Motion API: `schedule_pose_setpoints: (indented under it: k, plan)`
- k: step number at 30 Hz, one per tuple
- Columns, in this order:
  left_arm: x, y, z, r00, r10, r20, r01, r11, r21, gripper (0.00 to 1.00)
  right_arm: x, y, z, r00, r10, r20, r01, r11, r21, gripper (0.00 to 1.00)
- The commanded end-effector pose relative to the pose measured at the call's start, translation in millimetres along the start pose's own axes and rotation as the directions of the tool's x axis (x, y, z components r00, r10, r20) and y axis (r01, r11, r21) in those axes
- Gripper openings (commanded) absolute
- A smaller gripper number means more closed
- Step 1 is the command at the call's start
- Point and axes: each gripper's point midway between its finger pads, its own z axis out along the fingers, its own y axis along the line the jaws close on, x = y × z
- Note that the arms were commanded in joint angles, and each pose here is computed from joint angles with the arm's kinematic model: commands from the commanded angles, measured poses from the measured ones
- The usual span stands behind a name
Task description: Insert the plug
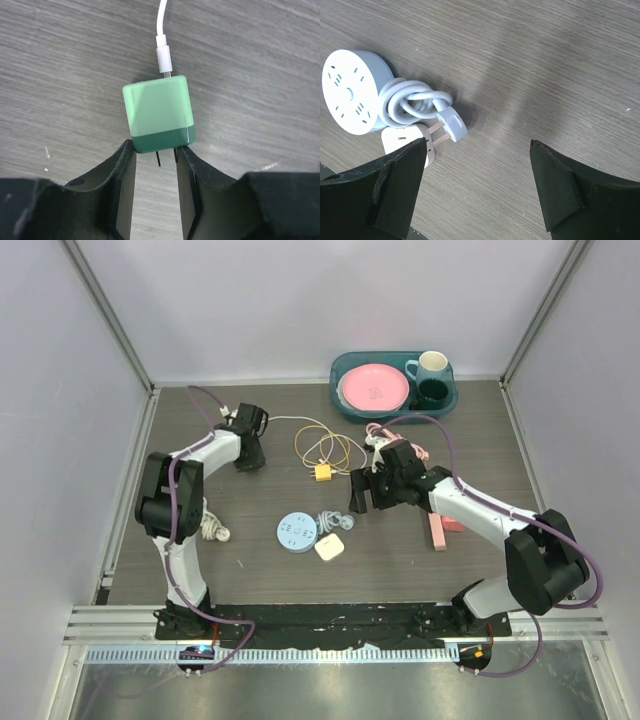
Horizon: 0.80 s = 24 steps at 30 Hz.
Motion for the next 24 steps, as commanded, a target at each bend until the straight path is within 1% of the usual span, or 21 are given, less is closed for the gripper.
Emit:
schedule_pose_setpoints:
  k: [1, 2, 3, 4, 7, 9, 10, 12, 14, 15, 17, 18, 19, 20, 22, 23, 24]
  plan:
    - [-23.9, -8.1, -39.5, 0.994, 0.033, 0.102, -0.045, 0.993, 0.113, 0.24, -13.7, 13.7, -2.3, 0.999, -0.006, 0.036, 0.007, 0.999, -0.036, 0.88]
    - [-25.2, -12.5, -45.2, 0.991, 0.053, 0.119, -0.070, 0.987, 0.143, 0.23, -16.2, 15.6, -3.4, 0.999, -0.003, 0.043, 0.005, 0.999, -0.043, 0.88]
    - [-30.6, -14.2, -59.0, 0.987, 0.054, 0.152, -0.080, 0.982, 0.168, 0.17, -20.2, 18.6, -4.4, 0.999, 0.006, 0.054, -0.003, 0.999, -0.052, 0.88]
    - [-25.2, -12.6, -62.3, 0.986, 0.067, 0.154, -0.094, 0.980, 0.177, 0.16, -23.2, 21.2, -5.8, 0.998, 0.013, 0.062, -0.010, 0.998, -0.061, 0.88]
    - [-24.5, -20.5, -87.4, 0.973, 0.089, 0.212, -0.142, 0.959, 0.247, 0.14, -33.6, 28.6, -8.0, 0.995, 0.052, 0.085, -0.045, 0.995, -0.085, 0.88]
    - [-23.5, -29.2, -102.9, 0.963, 0.106, 0.248, -0.182, 0.935, 0.304, 0.13, -43.2, 37.6, -10.4, 0.991, 0.073, 0.109, -0.060, 0.990, -0.125, 0.88]
    - [-20.1, -30.8, -114.3, 0.956, 0.115, 0.270, -0.203, 0.924, 0.324, 0.13, -45.7, 40.5, -10.4, 0.988, 0.110, 0.112, -0.094, 0.986, -0.139, 0.88]
    - [-16.3, -33.0, -123.4, 0.947, 0.131, 0.293, -0.231, 0.912, 0.340, 0.13, -54.7, 48.8, -12.0, 0.981, 0.142, 0.134, -0.117, 0.977, -0.177, 0.88]
    - [-11.1, -28.3, -129.7, 0.944, 0.131, 0.303, -0.234, 0.912, 0.336, 0.17, -60.0, 52.6, -11.9, 0.974, 0.176, 0.143, -0.147, 0.970, -0.194, 0.88]
    - [-10.1, -24.7, -129.7, 0.946, 0.121, 0.301, -0.221, 0.919, 0.325, 0.30, -60.2, 52.7, -11.4, 0.973, 0.183, 0.142, -0.153, 0.968, -0.197, 0.88]
    - [-10.1, -7.9, -123.2, 0.953, 0.077, 0.293, -0.153, 0.956, 0.249, 0.47, -57.1, 51.9, -8.8, 0.973, 0.188, 0.135, -0.160, 0.968, -0.194, 0.88]
    - [-11.5, -3.2, -120.6, 0.954, 0.064, 0.294, -0.132, 0.967, 0.218, 0.63, -55.1, 50.6, -7.9, 0.973, 0.189, 0.131, -0.162, 0.968, -0.189, 0.88]
    - [-17.7, 1.3, -120.5, 0.953, 0.031, 0.301, -0.091, 0.978, 0.188, 0.69, -53.9, 49.7, -7.9, 0.973, 0.189, 0.131, -0.163, 0.969, -0.186, 0.88]
    - [-14.1, 3.4, -112.7, 0.960, 0.035, 0.277, -0.083, 0.983, 0.162, 0.76, -50.0, 47.6, -7.2, 0.974, 0.189, 0.127, -0.165, 0.970, -0.178, 0.88]
    - [-22.0, 0.2, -109.1, 0.962, 0.011, 0.275, -0.054, 0.987, 0.149, 0.86, -47.9, 44.3, -7.9, 0.973, 0.190, 0.132, -0.167, 0.972, -0.166, 0.88]
    - [-24.3, -2.6, -106.4, 0.962, 0.004, 0.272, -0.046, 0.988, 0.146, 0.87, -43.0, 42.6, -7.3, 0.973, 0.192, 0.125, -0.171, 0.972, -0.159, 0.88]
    - [-21.1, -4.9, -94.9, 0.969, 0.011, 0.248, -0.045, 0.990, 0.131, 0.88, -43.0, 42.3, -10.1, 0.973, 0.191, 0.133, -0.170, 0.973, -0.158, 0.88]
